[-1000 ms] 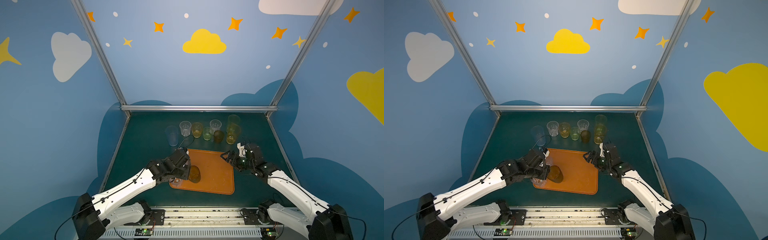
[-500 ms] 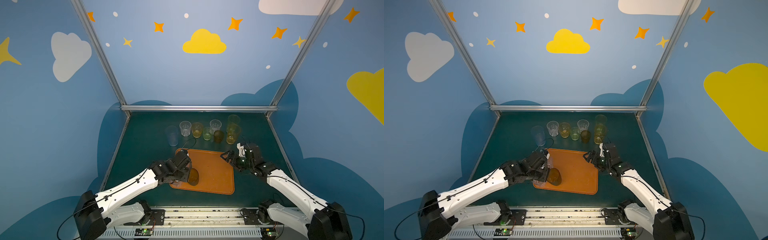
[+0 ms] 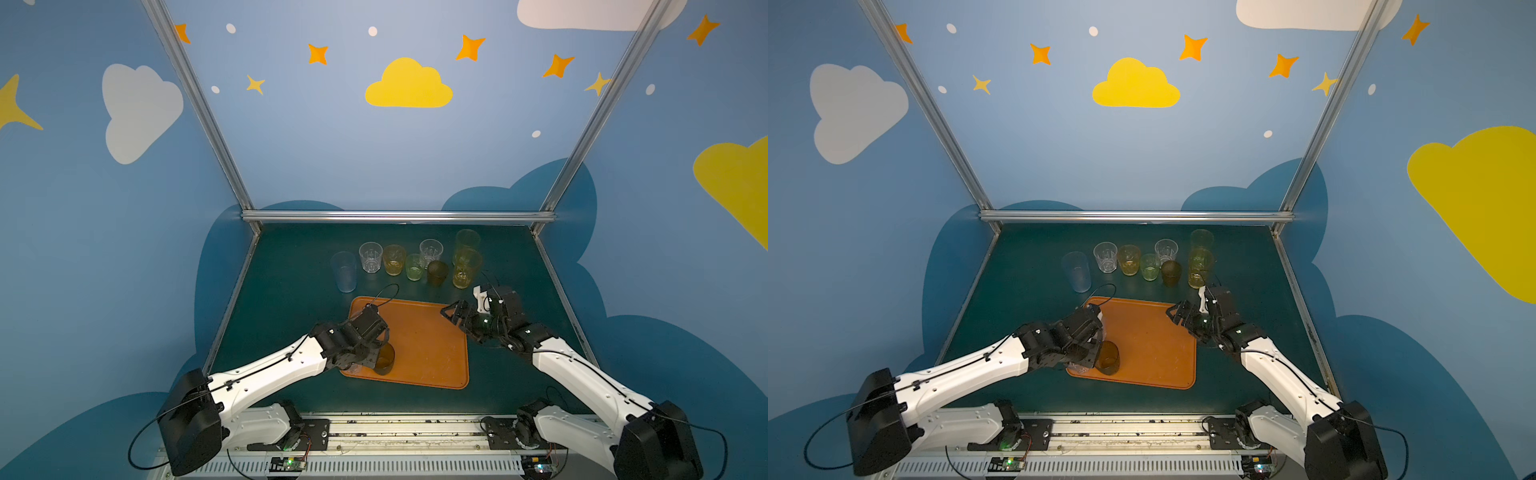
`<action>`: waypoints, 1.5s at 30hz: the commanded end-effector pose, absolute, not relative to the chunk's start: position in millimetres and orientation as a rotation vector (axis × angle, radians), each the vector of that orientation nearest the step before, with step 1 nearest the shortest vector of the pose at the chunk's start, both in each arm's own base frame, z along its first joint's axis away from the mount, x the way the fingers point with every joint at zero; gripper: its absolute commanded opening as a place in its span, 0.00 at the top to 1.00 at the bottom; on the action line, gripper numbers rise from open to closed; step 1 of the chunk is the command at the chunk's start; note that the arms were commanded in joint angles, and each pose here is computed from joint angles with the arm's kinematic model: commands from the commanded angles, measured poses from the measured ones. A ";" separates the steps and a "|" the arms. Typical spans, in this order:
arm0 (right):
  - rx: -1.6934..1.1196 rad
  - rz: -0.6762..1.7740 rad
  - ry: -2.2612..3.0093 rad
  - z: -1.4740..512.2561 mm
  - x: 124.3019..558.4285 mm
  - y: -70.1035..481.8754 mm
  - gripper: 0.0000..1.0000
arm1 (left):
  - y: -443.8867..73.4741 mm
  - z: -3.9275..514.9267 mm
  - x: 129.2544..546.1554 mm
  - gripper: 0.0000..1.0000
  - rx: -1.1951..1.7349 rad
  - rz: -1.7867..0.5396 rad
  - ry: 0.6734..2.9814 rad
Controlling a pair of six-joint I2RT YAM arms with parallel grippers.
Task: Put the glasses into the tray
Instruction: 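Open the left gripper to set the olive glass upright on the tray, then move the right gripper over a dimpled amber glass while the left draws back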
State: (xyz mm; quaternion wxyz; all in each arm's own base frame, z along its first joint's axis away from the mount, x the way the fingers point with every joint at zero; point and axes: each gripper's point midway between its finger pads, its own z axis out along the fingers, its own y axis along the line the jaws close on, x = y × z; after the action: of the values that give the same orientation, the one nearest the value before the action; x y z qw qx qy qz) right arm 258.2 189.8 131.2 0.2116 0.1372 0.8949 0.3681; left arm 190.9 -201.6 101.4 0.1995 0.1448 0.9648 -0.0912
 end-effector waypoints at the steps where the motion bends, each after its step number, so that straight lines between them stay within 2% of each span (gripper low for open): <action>1: 0.373 1.038 2.467 136.9 263.6 192.3 0.11 | -196.5 100.8 193.7 0.81 0.414 -0.191 2.686; 6: 0.374 1.045 2.476 135.6 264.2 193.8 0.11 | -197.6 100.7 193.8 0.75 0.414 -0.190 2.688; 19: 0.375 1.049 2.477 136.0 263.3 193.9 0.11 | -209.9 121.6 197.1 0.67 0.400 -0.289 2.643; 24: 0.380 1.047 2.483 134.3 262.4 193.5 0.11 | -212.0 130.6 198.9 0.59 0.367 -0.323 2.617; 26: 0.382 1.038 2.485 133.7 261.9 192.2 0.11 | -211.9 136.2 199.7 0.52 0.354 -0.337 2.605; 28: 0.390 0.989 2.499 132.3 260.6 187.5 0.11 | -211.1 141.1 201.4 0.40 0.338 -0.340 2.590; 29: 0.387 0.964 2.496 134.0 261.0 185.2 0.11 | -210.7 145.0 203.0 0.29 0.328 -0.345 2.576; 30: 0.381 0.949 2.491 135.5 260.7 183.6 0.11 | -210.7 147.1 203.9 0.12 0.324 -0.347 2.566; 31: 0.377 0.952 2.482 138.1 260.3 183.8 0.11 | -210.5 149.0 206.1 0.00 0.315 -0.347 2.553; 36: 0.351 0.984 2.456 148.8 258.8 187.0 0.11 | -216.4 164.8 220.9 0.00 0.239 -0.377 2.477; 40: 0.346 0.981 2.441 151.9 260.8 188.0 0.11 | -216.1 181.5 245.3 0.00 0.071 -0.388 2.387; 45: 0.328 0.997 2.409 166.7 277.7 197.3 0.11 | -220.9 207.2 275.4 0.00 -0.048 -0.502 2.278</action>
State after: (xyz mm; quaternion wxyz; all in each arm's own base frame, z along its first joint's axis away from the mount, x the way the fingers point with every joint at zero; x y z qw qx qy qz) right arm 261.2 188.9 142.5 0.2264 0.1346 0.8967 0.3557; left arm 249.9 -215.4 176.5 0.3455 0.0261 0.9241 -0.1612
